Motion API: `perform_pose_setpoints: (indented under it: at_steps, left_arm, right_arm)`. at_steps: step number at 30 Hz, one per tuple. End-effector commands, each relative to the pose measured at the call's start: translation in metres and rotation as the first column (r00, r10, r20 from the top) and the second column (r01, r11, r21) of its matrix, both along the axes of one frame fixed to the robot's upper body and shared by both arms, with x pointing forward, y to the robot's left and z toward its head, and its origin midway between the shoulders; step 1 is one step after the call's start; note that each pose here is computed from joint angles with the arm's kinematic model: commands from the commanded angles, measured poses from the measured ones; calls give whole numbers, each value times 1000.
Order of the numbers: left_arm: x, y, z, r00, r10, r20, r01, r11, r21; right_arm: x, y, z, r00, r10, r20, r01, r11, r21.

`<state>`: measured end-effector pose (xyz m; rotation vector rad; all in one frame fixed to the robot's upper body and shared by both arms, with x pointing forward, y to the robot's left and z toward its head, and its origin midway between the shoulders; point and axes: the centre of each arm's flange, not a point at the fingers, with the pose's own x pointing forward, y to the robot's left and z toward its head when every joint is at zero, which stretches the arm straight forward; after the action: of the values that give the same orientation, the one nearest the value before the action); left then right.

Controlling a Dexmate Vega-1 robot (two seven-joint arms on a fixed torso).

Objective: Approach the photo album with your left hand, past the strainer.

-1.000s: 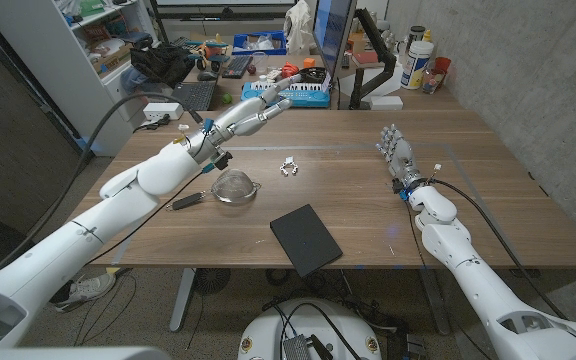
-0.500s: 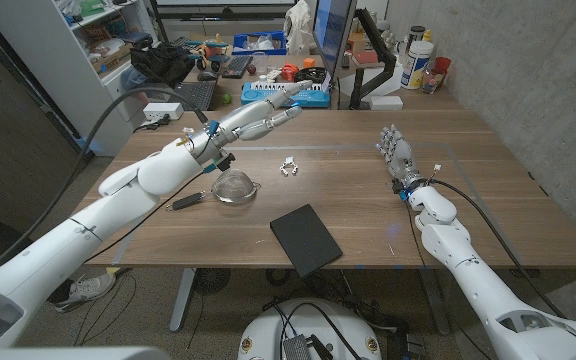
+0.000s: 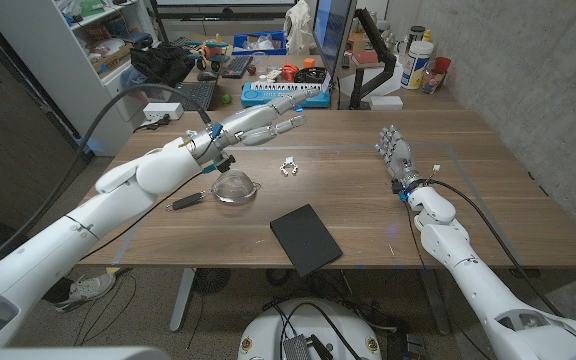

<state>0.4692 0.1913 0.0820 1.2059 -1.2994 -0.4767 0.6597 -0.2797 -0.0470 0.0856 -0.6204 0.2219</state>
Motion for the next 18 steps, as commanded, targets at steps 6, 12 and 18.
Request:
perform_pose_setpoints:
  at_steps: [6,12,18]
  left_arm:
    - [-7,-12,-3,999,8,38,-12,994,104]
    - [-8,-16,-6,999,14,42,-20,990,140]
    - [-8,-17,-9,999,18,41,-25,987,160]
  right_arm:
    - [1,0,-2,1000,1,-1,-1,1000,-2]
    - [1,0,-2,1000,3,-1,-3,1000,-4]
    - [1,1,-1,1000,3,2,-3,1000,-4]
